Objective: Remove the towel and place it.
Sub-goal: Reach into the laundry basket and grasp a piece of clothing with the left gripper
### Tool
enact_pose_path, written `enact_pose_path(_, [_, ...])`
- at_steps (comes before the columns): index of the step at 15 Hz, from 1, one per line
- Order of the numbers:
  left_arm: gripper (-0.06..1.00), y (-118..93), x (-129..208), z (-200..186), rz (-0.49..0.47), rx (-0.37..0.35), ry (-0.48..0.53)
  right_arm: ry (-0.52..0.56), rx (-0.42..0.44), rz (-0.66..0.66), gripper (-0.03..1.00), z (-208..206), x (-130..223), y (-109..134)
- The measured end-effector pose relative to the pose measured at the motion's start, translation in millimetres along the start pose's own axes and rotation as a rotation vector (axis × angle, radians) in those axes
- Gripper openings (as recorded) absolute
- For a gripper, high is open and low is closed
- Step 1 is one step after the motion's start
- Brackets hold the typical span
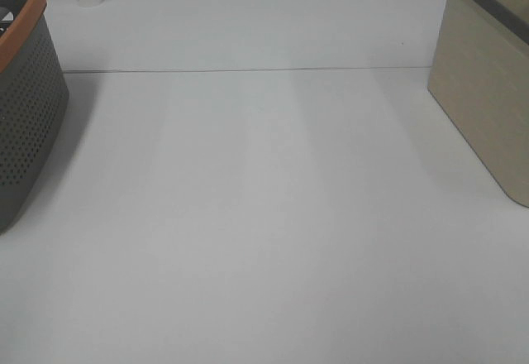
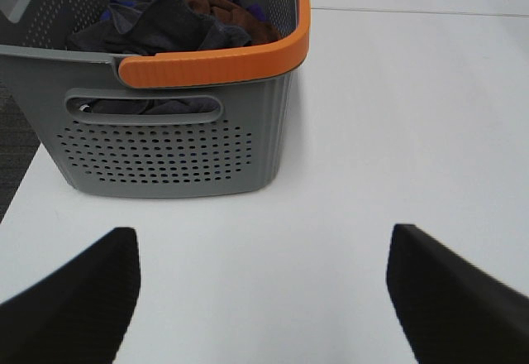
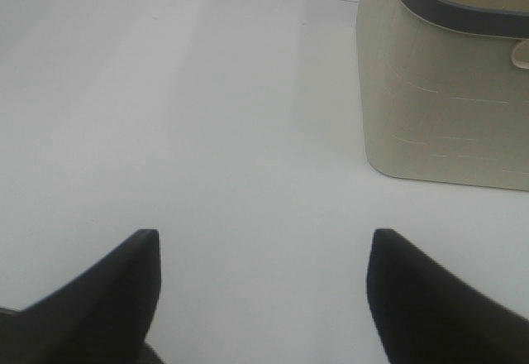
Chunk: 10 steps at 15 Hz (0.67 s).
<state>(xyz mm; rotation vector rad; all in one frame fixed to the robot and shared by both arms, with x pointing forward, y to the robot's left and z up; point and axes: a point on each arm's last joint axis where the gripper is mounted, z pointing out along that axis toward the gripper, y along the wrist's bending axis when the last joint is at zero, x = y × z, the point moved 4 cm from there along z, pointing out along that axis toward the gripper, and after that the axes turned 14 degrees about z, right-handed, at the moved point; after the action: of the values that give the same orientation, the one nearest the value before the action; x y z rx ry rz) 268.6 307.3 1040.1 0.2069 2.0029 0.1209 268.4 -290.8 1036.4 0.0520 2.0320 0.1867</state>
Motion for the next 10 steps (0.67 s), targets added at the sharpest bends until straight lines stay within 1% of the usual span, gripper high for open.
enact_pose_path(10, [0.76, 0.9, 0.1, 0.0, 0.001, -0.007, 0.001, 0.0, 0.0, 0.0, 0.7, 0.0, 0.0, 0.0])
